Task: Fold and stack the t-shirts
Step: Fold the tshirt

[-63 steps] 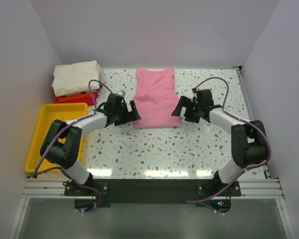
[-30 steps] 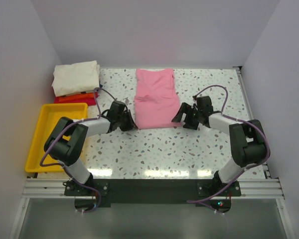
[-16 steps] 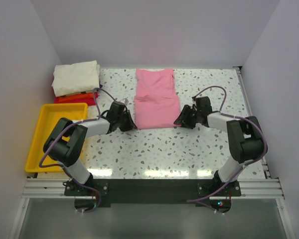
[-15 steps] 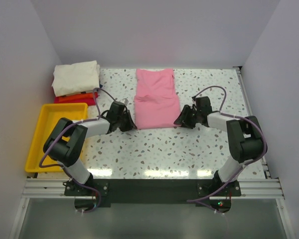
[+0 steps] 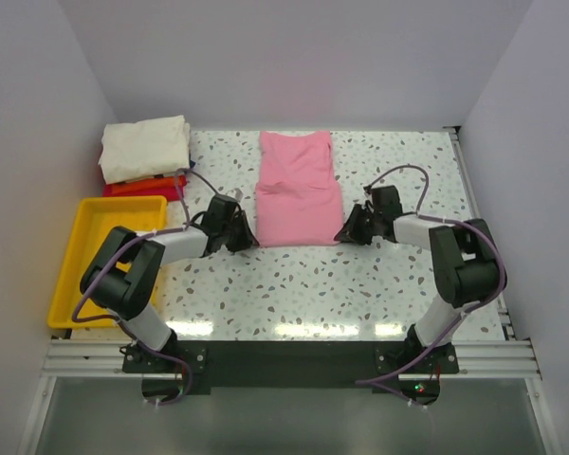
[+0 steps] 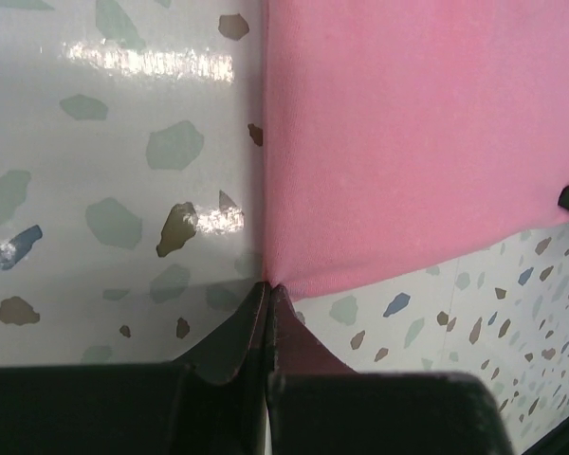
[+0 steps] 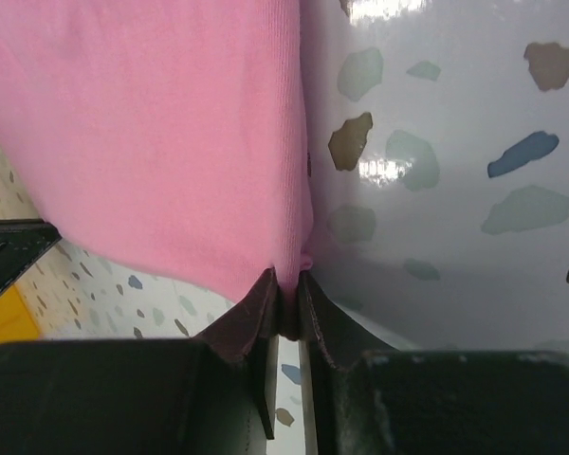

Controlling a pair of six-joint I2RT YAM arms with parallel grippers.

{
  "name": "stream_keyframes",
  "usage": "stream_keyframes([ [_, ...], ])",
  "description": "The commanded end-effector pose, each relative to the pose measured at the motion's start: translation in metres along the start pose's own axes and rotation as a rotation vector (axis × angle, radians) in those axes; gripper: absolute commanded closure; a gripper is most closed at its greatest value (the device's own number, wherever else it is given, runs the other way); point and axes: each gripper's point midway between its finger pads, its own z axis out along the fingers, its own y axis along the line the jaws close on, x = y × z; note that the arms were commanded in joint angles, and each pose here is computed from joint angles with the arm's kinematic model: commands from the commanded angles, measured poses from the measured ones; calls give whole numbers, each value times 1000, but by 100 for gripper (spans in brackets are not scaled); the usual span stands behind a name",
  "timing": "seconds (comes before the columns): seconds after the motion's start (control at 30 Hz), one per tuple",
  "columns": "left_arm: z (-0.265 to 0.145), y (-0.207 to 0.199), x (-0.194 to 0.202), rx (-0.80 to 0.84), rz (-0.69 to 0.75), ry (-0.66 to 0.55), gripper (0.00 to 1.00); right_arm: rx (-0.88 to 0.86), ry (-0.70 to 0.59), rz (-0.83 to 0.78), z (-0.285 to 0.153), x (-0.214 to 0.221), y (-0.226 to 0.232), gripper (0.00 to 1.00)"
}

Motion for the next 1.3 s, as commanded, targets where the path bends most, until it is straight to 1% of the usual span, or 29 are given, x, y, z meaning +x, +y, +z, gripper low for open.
stream_keyframes([
  [0.0, -8, 11, 13, -49, 10, -1, 100, 48, 37, -17, -7, 21, -17, 87],
  [0.03, -10, 17, 23, -64, 7, 13, 100, 50, 48, -15, -10, 29, -19, 88],
  [0.07, -11, 18, 29, -68, 9, 18, 100, 51, 52, -16, -12, 33, -20, 90],
  [0.1, -16, 16, 36, -67, 20, 22, 100, 61, 77, -11, -14, 46, -26, 91],
  [0.17, -22, 26, 57, -100, 12, 36, 100, 58, 80, -28, -22, 55, -26, 91],
  [0.2, -29, 26, 73, -110, 27, 64, 100, 70, 117, -32, -25, 72, -30, 91],
  [0.23, -33, 35, 88, -136, 17, 84, 100, 68, 111, -44, -31, 76, -29, 91],
  [0.27, -40, 35, 92, -138, 17, 77, 100, 76, 122, -43, -37, 84, -32, 91],
  [0.3, -47, 41, 109, -169, 21, 111, 100, 90, 146, -44, -40, 99, -39, 91],
  [0.37, -56, 64, 121, -267, -11, 86, 100, 93, 139, -62, -50, 110, -41, 91],
  [0.4, -65, 69, 136, -275, -1, 102, 100, 125, 173, -60, -54, 128, -53, 91],
  [0.43, -68, 68, 142, -270, -28, 103, 100, 121, 177, -63, -57, 135, -54, 91],
  [0.47, -72, 60, 150, -236, -15, 108, 100, 113, 172, -56, -61, 140, -52, 91],
  [0.5, -75, 63, 159, -235, -15, 119, 100, 119, 196, -59, -64, 156, -57, 92],
  [0.57, -80, 57, 168, -227, -30, 122, 100, 125, 207, -41, -69, 169, -58, 92],
  [0.6, -86, 55, 178, -230, 1, 142, 100, 116, 209, -54, -75, 177, -57, 92],
  [0.67, -91, 57, 183, -263, -6, 134, 100, 109, 205, -37, -80, 184, -56, 92],
  [0.7, -96, 59, 190, -280, 21, 148, 100, 107, 203, -42, -86, 189, -57, 92],
  [0.87, -104, 50, 193, -280, 39, 139, 100, 77, 159, -37, -101, 190, -52, 92],
  [1.07, -109, 24, 171, -220, 54, 62, 100, 72, 110, -61, -108, 177, -43, 92],
  [1.27, -113, -6, 148, -159, 57, -10, 100, 37, 37, -86, -111, 153, -24, 95],
])
